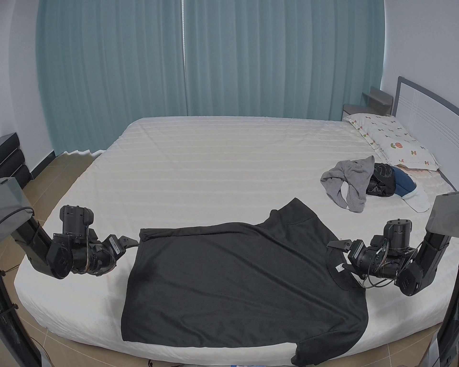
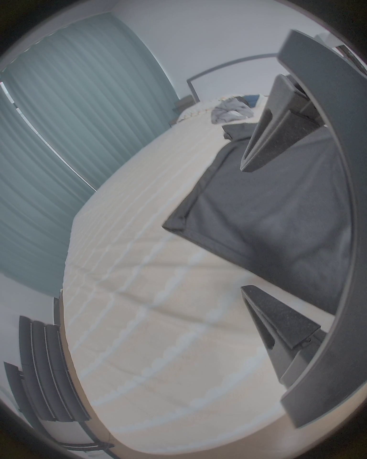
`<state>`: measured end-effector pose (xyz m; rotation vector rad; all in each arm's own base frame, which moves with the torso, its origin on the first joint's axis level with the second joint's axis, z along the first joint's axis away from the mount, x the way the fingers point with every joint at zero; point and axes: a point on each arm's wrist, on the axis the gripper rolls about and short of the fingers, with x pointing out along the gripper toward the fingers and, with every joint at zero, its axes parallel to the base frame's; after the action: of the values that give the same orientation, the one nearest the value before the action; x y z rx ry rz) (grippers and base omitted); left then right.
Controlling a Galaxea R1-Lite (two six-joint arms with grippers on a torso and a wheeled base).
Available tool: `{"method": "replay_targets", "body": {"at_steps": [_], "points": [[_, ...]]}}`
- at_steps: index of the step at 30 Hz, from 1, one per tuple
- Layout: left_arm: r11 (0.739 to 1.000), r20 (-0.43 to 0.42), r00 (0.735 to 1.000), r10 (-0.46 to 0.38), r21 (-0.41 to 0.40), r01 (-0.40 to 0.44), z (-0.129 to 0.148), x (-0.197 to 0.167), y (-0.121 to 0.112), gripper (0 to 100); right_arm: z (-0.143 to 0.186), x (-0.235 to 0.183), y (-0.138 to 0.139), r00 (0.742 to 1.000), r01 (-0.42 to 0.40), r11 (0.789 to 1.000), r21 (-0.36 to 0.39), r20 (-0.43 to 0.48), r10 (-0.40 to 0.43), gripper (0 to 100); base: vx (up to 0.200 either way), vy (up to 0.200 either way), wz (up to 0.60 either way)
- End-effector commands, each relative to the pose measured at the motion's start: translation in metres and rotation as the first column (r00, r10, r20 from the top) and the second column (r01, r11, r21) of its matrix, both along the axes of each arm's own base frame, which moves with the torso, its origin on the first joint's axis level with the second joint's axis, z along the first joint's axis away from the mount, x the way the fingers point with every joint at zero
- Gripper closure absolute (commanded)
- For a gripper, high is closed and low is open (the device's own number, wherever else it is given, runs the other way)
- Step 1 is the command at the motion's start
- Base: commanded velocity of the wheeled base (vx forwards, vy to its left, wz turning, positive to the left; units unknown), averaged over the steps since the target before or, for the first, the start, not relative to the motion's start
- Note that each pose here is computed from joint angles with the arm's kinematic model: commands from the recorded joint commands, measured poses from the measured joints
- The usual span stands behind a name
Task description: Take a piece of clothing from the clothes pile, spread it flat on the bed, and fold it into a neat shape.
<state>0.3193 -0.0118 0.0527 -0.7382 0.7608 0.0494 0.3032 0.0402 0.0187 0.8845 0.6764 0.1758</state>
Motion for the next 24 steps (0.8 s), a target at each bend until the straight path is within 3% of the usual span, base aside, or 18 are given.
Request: {"method": "replay_targets", "body": {"at_steps": [1, 4, 9, 17, 23, 24], "points": [[1.0, 0.013, 1.0, -0.022, -0.016, 0.022, -0.022, 0.047, -0.015, 0, -0.005, 0.001, 0.003, 1.0, 0.01, 0.999, 0.032, -0.029, -0.009, 0, 0.0, 0.0, 0.0], [1.0, 0.012, 1.0, -0.026, -0.012, 0.026, -0.045, 0.073, -0.018, 0, -0.004, 0.001, 0.003, 0.999, 0.028, 0.997, 0.072, -0.045, -0.025, 0, 0.0, 0.0, 0.0], [1.0, 0.051, 0.998, -0.024, -0.013, 0.024, -0.059, 0.107, -0.021, 0, -0.014, 0.005, 0.004, 0.998, 0.036, 0.995, 0.095, -0.053, -0.031, 0, 0.0, 0.0, 0.0], [1.0, 0.061, 0.998, -0.011, -0.008, 0.011, -0.07, 0.12, -0.021, 0, -0.031, 0.007, 0.004, 0.999, 0.033, 0.994, 0.103, -0.043, -0.028, 0, 0.0, 0.0, 0.0], [0.999, 0.082, 0.997, 0.015, -0.037, -0.012, -0.07, 0.131, -0.021, 0, -0.029, 0.008, 0.005, 0.998, 0.031, 0.987, 0.159, -0.055, -0.023, 0, 0.0, 0.0, 0.0], [0.999, 0.082, 0.997, 0.015, -0.037, -0.012, -0.07, 0.131, -0.021, 100, -0.029, 0.008, 0.005, 0.998, 0.032, 0.987, 0.16, -0.056, -0.023, 0, 0.0, 0.0, 0.0]]}}
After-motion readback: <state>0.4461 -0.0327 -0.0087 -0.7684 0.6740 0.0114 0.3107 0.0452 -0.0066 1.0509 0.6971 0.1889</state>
